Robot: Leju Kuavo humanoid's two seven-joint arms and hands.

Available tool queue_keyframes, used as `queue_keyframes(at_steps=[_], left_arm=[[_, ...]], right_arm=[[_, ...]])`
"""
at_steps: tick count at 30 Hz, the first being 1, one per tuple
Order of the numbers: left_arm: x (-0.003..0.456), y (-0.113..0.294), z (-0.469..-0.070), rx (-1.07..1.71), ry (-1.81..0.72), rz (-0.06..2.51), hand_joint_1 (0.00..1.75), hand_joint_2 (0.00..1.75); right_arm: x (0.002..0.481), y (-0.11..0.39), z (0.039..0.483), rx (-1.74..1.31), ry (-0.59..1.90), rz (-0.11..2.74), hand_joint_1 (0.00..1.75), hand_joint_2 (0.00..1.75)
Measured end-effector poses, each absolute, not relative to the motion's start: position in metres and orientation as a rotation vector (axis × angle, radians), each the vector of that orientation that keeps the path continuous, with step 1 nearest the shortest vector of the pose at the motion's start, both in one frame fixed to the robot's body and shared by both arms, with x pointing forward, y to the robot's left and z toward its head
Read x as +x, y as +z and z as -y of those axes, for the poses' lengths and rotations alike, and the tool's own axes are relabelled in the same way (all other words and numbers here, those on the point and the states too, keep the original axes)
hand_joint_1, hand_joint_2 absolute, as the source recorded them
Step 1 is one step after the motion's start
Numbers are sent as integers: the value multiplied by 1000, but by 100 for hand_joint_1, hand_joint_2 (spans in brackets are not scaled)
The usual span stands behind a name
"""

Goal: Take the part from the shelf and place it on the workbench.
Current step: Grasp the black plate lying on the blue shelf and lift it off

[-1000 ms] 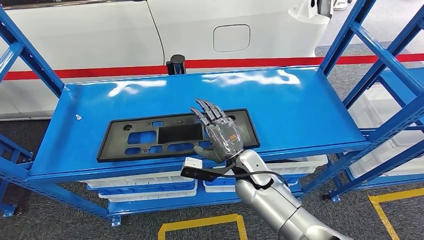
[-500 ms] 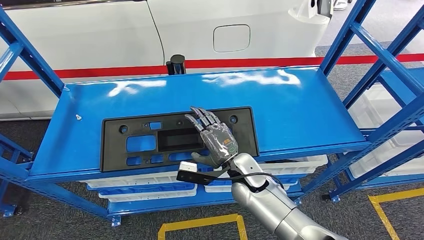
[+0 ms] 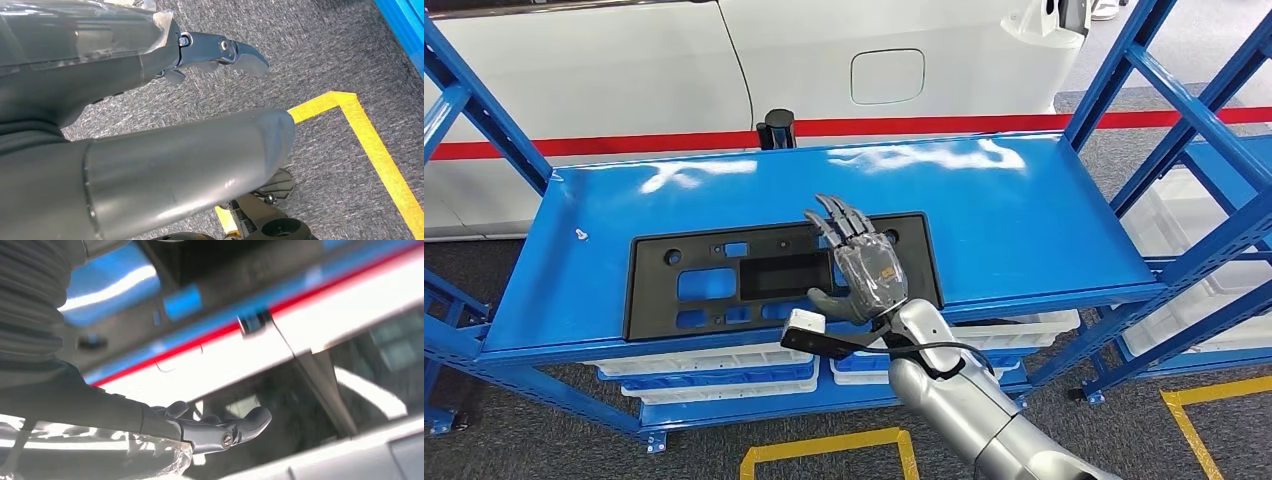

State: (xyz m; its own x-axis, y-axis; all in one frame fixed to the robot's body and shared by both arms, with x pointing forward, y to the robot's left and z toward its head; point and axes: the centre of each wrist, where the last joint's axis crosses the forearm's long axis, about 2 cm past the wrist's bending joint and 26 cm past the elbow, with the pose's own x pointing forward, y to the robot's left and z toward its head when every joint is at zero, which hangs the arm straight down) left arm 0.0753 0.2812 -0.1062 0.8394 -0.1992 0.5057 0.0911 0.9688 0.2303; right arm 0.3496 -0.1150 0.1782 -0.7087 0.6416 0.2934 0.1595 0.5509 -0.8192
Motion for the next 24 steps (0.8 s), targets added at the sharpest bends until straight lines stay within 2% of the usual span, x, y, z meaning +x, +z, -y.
queue_keyframes(at_steps=[10,24], left_arm=[[75,-106,-280,198,-155,555,0,0],[76,-106,-280,213,-170,558,0,0]], right_arm=[[348,200,122,-671,983,2299,0,175],[328,264,146,-776,656,2588,0,175]])
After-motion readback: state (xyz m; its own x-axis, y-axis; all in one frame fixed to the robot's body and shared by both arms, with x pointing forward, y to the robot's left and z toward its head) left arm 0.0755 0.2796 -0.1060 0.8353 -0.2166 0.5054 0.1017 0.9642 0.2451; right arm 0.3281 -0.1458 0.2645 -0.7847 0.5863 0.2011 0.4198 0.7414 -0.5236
